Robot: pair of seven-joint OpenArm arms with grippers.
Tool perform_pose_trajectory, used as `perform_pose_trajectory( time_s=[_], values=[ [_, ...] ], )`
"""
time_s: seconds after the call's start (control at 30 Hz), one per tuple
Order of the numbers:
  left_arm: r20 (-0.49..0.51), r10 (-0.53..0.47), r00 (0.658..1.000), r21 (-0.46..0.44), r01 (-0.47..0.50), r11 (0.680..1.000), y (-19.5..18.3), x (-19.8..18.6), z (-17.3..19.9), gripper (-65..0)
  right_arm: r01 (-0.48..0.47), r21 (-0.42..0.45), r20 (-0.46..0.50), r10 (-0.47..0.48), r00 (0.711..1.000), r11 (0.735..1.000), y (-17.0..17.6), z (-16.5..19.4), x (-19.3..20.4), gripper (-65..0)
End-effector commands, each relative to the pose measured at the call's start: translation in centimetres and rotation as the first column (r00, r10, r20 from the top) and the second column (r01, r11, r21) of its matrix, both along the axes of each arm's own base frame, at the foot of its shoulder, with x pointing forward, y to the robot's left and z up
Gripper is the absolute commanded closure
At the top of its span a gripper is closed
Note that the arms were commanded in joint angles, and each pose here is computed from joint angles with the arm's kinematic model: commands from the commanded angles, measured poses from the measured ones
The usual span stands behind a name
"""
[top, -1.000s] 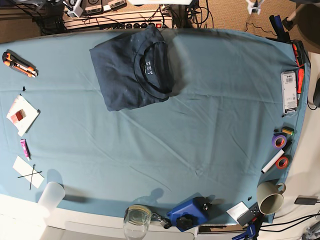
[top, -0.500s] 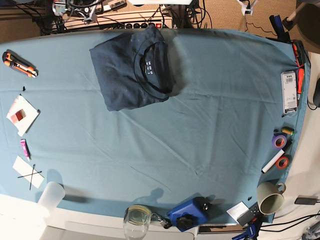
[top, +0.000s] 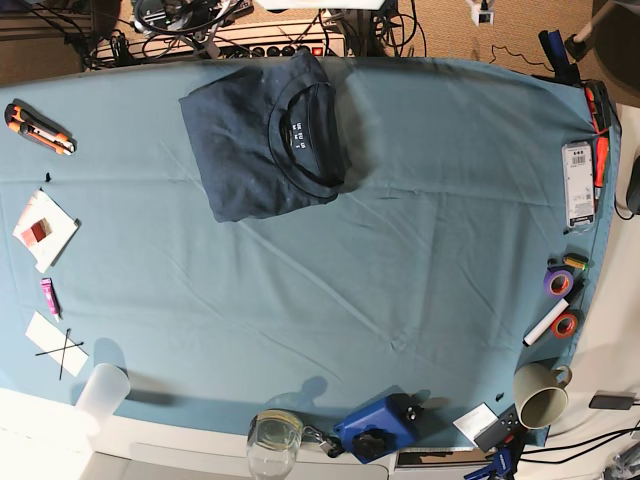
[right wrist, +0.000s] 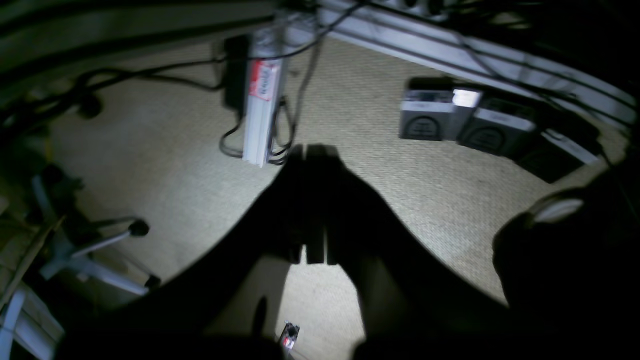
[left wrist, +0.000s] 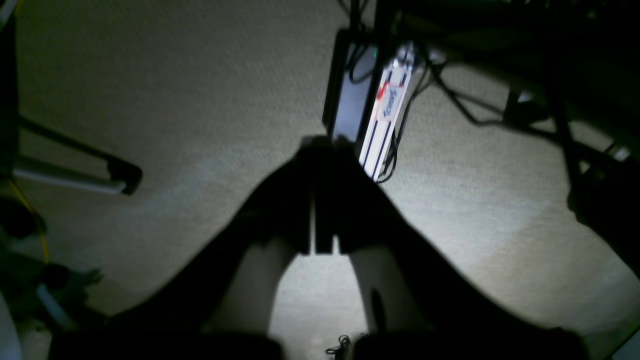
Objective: Fold the T-shirt properly
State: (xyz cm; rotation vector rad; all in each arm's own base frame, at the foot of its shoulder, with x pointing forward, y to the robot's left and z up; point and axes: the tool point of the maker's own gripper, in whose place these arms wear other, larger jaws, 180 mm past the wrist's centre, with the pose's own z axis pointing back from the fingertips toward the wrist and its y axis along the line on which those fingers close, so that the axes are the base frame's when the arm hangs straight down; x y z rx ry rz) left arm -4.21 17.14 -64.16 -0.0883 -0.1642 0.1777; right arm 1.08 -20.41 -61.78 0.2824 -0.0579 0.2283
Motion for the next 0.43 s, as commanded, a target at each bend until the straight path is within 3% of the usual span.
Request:
perform_pose_trajectory(
  time_s=[0.0,0.4],
  values=[
    [0.004,-0.001,1.000,-0.001,0.001,1.000,0.0,-0.3,0.1,0.0,0.004,-0.006,0.024,-0.004,1.000,1.000,-0.5,0.1,0.8,0.0],
    [0.054,-0.002,0.999,-0.002,0.002,1.000,-0.5,1.6,0.4,0.0,0.006,-0.003,0.023,-0.006,1.000,1.000,-0.3,0.1,0.9,0.0]
  ],
)
